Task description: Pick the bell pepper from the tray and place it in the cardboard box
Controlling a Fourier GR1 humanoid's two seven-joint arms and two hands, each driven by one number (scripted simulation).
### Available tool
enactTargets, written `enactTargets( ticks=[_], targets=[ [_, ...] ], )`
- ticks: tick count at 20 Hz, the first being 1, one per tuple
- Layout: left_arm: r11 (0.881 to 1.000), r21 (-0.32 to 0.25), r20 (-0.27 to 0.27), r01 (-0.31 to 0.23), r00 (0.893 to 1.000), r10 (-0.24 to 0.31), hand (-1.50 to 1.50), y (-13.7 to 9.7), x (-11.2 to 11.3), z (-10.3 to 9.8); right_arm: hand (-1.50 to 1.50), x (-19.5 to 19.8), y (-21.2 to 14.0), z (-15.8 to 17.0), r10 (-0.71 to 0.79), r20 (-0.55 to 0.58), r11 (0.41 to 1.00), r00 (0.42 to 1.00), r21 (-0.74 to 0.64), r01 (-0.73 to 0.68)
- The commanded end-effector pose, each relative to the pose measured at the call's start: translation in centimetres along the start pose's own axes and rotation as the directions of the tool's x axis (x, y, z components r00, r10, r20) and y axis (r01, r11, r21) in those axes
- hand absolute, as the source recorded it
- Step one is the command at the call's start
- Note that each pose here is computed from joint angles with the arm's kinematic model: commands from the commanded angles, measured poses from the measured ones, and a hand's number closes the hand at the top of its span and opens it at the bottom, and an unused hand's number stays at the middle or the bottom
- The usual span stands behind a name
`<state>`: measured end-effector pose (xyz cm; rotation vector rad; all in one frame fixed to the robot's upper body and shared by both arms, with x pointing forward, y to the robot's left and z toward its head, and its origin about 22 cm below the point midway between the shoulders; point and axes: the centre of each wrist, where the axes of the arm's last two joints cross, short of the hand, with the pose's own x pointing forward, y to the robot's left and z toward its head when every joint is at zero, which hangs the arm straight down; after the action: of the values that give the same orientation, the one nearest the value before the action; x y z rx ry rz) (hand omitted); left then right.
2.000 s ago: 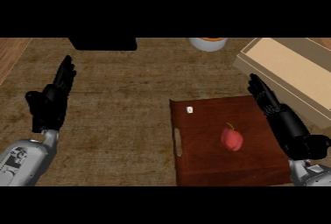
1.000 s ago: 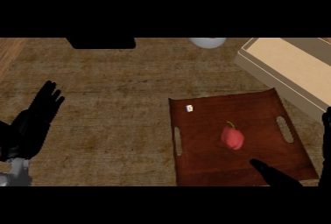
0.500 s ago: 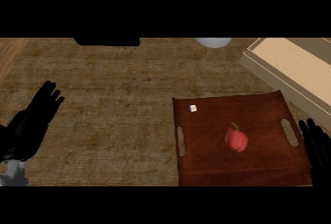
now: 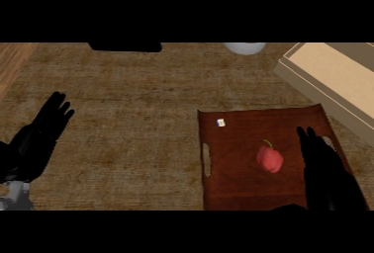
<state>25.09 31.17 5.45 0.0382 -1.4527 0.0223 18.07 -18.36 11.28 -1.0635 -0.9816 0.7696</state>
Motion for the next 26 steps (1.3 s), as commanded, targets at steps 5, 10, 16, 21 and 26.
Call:
enactTargets(
  ticks=[5, 10, 16, 21, 26],
  targets=[
    [1.0, 0.009, -0.012, -0.011, 1.0, 0.011, 0.0, -0.3, 0.6, 0.1, -1.5, 5.4, 0.6, -1.2, 0.077, -0.139, 0.99, 0.987, 0.125, -0.059],
    [0.999, 0.043, -0.002, -0.006, 1.0, 0.006, 0.0, 2.6, -0.1, 0.6, -1.5, 4.5, 0.3, -2.1, 0.103, -0.162, 0.984, 0.981, 0.161, -0.076],
    [0.999, 0.042, 0.003, -0.01, 1.0, 0.01, 0.0, 0.7, 0.9, -0.5, -1.5, 5.5, 1.2, -2.6, 0.099, -0.117, 0.985, 0.988, 0.153, -0.08],
    [1.0, 0.018, -0.011, 0.006, 1.0, -0.006, 0.0, 0.4, 0.8, -0.2, -1.5, 4.7, 1.5, -2.6, 0.079, -0.097, 0.99, 0.992, 0.12, -0.067],
    [1.0, 0.02, -0.017, -0.02, 1.0, 0.02, 0.0, 0.3, 0.0, 0.0, -1.5, 6.7, 1.2, -4.1, 0.147, -0.099, 0.981, 0.984, 0.141, -0.132]
  ],
)
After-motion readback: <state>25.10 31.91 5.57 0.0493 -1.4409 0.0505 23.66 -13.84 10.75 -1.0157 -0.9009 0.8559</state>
